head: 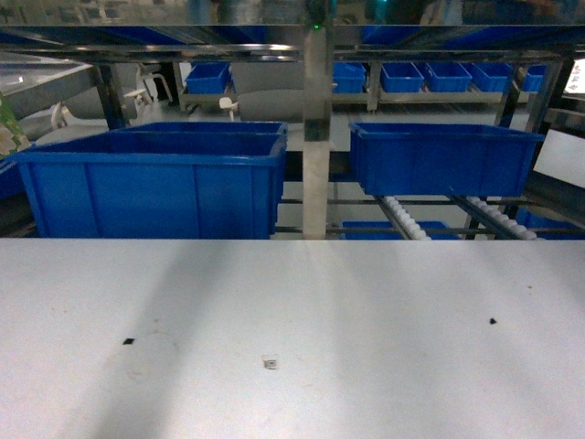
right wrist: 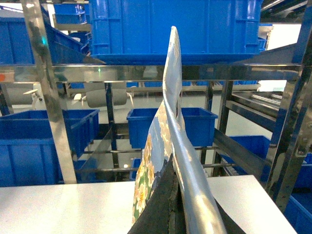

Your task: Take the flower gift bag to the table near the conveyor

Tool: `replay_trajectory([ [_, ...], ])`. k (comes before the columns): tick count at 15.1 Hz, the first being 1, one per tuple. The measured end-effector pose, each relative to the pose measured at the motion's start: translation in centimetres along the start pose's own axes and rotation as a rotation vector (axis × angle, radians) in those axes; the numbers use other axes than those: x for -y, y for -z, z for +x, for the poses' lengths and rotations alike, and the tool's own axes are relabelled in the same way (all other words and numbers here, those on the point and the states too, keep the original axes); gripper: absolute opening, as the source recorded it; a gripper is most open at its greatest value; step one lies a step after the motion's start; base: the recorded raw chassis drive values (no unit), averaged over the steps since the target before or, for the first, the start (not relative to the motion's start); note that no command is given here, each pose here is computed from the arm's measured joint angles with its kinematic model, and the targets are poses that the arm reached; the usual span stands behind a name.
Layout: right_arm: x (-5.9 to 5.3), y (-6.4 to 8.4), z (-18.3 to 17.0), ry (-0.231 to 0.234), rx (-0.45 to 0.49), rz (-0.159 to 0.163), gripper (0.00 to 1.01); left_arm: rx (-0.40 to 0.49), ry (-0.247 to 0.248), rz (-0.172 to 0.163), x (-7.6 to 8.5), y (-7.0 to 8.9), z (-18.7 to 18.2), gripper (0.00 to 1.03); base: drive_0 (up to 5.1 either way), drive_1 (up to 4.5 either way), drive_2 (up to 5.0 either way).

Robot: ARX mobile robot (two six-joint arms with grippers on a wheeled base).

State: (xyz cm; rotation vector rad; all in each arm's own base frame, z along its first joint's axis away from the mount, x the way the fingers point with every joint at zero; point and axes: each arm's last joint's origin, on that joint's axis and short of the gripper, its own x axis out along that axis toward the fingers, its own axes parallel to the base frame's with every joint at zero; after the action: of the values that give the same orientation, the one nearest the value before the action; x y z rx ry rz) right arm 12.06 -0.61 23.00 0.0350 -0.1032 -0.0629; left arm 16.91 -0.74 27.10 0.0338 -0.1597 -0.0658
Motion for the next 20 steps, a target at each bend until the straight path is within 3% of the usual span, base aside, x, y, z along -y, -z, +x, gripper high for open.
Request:
replay_trajectory([
  [12,0.0,0.0,0.0,-0.003,-0.001,0.0,0.02,-0.005,-0.001,0.0,0.0,0.1,0.0,0.02,-3.9,1.83,1.8],
  [14,-0.2,-0.1,0.7,-0.055,0.013,0.0,0.02,-0.003,-0.002,0.0,0.0,0.0,0.0,0.02,-3.9,1.83,1.8],
  [17,-0.1,2.1,3.7,-0.134,-0.08,0.01,0.02,-0.003,-0.001,0.0,0.0,0.0,0.0,0.02,-1.3,0.61,0.6],
  [20,0.4,6.2,7.2,-0.194,-0.228,0.066,0.02,-0.003,-0.001,0.0,0.0,0.0,0.0,0.02,0.0,0.0,0.0],
])
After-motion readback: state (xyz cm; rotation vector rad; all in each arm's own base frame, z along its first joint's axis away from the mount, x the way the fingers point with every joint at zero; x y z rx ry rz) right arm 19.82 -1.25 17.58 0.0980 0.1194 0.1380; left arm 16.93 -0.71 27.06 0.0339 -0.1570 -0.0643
